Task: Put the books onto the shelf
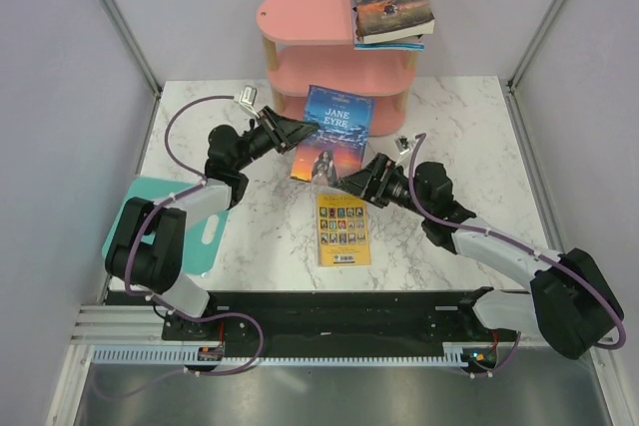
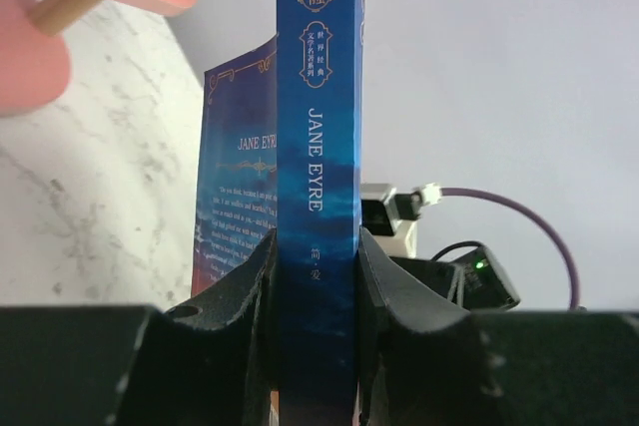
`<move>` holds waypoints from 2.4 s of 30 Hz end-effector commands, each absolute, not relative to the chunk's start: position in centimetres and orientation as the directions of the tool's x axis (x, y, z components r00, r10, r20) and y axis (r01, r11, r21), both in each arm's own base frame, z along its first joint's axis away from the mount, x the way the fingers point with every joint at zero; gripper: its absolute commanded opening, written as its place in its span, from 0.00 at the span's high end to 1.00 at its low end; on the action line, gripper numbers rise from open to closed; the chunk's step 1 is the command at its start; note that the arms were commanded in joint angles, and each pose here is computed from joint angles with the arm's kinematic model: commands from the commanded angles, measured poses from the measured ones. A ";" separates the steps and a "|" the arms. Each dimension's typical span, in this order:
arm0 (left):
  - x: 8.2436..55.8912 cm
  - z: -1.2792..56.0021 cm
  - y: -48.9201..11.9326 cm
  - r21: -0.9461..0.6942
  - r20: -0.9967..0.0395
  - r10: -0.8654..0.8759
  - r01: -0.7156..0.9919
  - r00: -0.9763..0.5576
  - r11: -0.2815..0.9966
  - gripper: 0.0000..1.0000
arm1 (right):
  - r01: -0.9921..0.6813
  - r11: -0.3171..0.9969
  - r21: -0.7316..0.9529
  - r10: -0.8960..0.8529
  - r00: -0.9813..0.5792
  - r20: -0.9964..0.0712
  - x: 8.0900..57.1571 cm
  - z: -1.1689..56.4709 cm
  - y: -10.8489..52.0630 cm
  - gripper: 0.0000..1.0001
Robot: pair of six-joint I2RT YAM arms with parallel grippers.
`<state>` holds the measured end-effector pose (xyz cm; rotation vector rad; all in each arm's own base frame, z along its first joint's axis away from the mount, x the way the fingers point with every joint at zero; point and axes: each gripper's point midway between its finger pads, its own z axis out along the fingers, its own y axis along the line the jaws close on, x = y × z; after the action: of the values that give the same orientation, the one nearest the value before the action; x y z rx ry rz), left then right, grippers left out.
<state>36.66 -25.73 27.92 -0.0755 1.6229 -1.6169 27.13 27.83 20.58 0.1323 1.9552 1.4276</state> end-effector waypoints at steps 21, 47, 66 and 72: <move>33.3 38.8 -27.2 -0.729 -0.461 -0.600 0.665 -0.654 -0.166 0.98 | -0.334 0.403 0.852 0.521 -0.682 -0.513 28.4 19.5 27.6 0.02; 32.6 36.0 -27.9 -0.788 -0.389 -0.555 0.578 -0.735 -0.213 0.98 | -0.400 0.326 0.856 0.586 -0.625 -0.515 30.4 19.5 28.0 0.02; 33.3 39.4 -32.2 -0.731 -0.380 -0.439 0.555 -0.814 -0.398 0.98 | -0.397 0.472 0.787 0.623 -0.482 -0.616 28.6 20.7 23.1 0.02; 32.8 40.3 -33.1 -0.717 -0.395 -0.405 0.552 -0.825 -0.425 0.98 | -0.345 0.544 0.765 0.593 -0.487 -0.642 29.0 19.5 22.5 0.02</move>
<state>37.13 -34.99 30.54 -0.0909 1.6400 -2.1451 28.37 23.38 20.66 0.1969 1.6982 1.2407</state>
